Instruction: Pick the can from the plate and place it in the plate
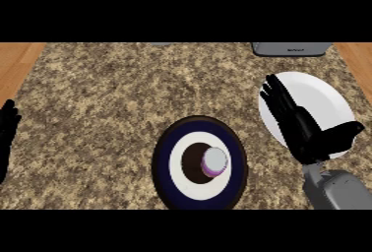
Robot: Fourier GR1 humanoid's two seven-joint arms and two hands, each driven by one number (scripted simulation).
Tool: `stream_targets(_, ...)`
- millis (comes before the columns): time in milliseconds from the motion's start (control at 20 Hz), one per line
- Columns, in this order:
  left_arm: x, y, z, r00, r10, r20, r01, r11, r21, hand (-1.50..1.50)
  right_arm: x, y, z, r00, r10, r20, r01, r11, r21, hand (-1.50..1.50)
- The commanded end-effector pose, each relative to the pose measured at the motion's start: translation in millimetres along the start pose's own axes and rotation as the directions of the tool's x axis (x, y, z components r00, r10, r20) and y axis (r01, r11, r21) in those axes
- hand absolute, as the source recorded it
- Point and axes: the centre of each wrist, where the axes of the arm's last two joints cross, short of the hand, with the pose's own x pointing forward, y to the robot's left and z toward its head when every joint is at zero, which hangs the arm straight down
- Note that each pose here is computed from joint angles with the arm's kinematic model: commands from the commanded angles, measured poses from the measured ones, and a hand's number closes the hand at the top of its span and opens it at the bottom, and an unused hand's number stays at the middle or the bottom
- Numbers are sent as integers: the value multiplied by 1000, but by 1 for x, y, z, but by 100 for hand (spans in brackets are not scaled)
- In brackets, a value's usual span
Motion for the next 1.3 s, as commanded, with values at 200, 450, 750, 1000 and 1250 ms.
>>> stream_targets(200, 44, -66, -17, 990, 88, 109, -65, 979, -194, 0, 20, 111, -39, 993, -88, 79, 106, 955, -276, -150)
stream_targets(450, 50, -90, -14, 986, 145, 80, -118, 954, -275, 0, -46, 69, -23, 825, 559, -84, -563, 798, -215, 150)
stream_targets(750, 56, -123, -8, 984, 164, 66, -136, 943, -303, 0, -96, 186, 12, 866, 482, -132, -498, 810, -310, -150)
stream_targets(1000, 50, -125, -10, 989, 144, 35, -129, 954, -272, 0, -86, 171, 5, 755, 642, -134, -638, 672, -375, -150)
stream_targets(1250, 61, -107, -20, 988, 149, 34, -136, 958, -251, 0, -29, 179, 1, 686, 698, -203, -715, 598, -362, -150)
